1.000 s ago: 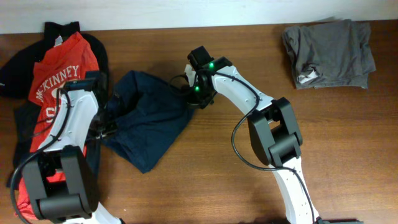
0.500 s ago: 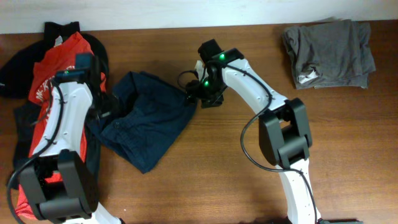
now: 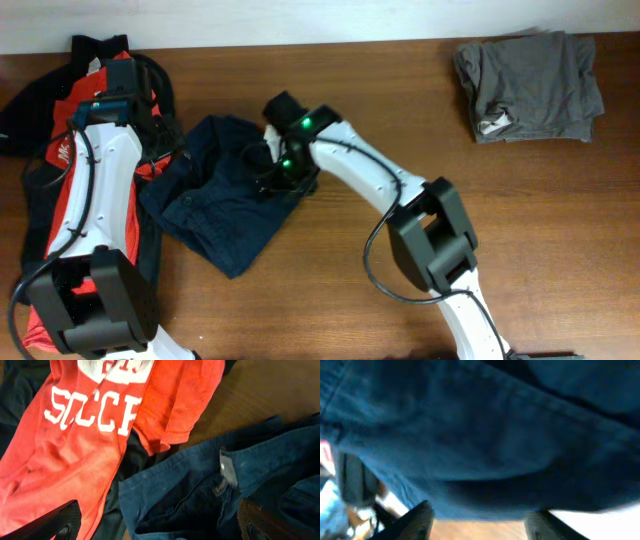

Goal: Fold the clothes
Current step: 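Push the shorts bundle into a compact square with the right gripper, then lift both grippers away from the folded shorts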

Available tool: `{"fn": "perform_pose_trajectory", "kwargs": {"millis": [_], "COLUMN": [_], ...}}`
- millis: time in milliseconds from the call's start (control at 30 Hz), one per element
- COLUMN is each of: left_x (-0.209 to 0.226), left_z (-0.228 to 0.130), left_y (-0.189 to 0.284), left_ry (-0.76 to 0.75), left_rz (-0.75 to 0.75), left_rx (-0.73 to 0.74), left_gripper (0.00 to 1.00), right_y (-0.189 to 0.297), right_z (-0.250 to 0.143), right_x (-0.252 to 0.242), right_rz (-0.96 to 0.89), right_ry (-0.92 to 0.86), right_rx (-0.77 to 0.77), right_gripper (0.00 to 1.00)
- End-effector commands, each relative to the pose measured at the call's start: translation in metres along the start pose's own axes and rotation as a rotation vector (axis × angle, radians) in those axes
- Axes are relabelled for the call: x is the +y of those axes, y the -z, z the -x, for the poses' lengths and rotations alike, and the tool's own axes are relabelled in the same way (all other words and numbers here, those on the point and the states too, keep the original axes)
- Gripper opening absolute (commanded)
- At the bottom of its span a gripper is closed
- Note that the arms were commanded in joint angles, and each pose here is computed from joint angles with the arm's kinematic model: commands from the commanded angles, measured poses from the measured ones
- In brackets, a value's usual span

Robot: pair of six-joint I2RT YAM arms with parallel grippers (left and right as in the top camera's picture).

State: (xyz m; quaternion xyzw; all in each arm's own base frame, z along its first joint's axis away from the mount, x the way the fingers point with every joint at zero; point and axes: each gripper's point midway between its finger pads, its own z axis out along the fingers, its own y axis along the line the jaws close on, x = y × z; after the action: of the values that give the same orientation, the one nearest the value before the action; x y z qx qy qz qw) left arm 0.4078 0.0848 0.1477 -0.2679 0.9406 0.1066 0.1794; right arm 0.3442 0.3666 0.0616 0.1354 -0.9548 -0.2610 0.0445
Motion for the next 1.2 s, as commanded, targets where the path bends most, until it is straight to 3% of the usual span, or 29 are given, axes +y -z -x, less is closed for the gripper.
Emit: {"fn": "perform_pose_trajectory", "kwargs": {"millis": [0, 33, 67, 300, 567, 867, 1000, 1067, 1167], "left_x": [-0.001, -0.002, -0.002, 0.0, -0.007, -0.077, -0.11, -0.124, -0.146], "left_z": [0.013, 0.015, 0.015, 0.02, 0.02, 0.013, -0.001, -0.01, -0.027], "left_y": [0.013, 0.013, 0.013, 0.012, 0.012, 0.014, 0.01, 0.007, 0.005], "left_ry": [0.024, 0.026, 0.027, 0.041, 0.025, -0.263, -0.401, -0.454, -0.606], "left_rz": [-0.028, -0.031, -0.032, -0.034, -0.075, -0.399, -0.501, -0.533, -0.584], "left_rx": [-0.054, -0.061, -0.063, -0.076, -0.068, -0.056, -0.04, -0.028, -0.027], "left_gripper": [0.99, 0.99, 0.99, 0.99, 0.99, 0.99, 0.99, 0.99, 0.96], "right_y": [-0.007, -0.013, -0.016, -0.038, -0.012, 0.04, 0.064, 0.081, 0.121], "right_z": [0.003, 0.004, 0.005, 0.019, 0.05, 0.059, 0.058, 0.059, 0.059], "right_x": [0.001, -0.001, -0.003, -0.038, -0.101, -0.201, -0.221, -0.219, -0.191], "right_rz": [-0.058, -0.059, -0.057, -0.058, -0.077, -0.178, -0.179, -0.172, -0.109], "right_ry": [-0.001, -0.003, -0.001, -0.036, -0.117, -0.016, -0.024, -0.018, 0.039], "right_rx": [-0.058, -0.069, -0.074, -0.103, -0.166, -0.186, -0.18, -0.174, -0.161], "right_gripper": [0.22, 0.07, 0.04, 0.04, 0.04, 0.04, 0.04, 0.13, 0.49]}}
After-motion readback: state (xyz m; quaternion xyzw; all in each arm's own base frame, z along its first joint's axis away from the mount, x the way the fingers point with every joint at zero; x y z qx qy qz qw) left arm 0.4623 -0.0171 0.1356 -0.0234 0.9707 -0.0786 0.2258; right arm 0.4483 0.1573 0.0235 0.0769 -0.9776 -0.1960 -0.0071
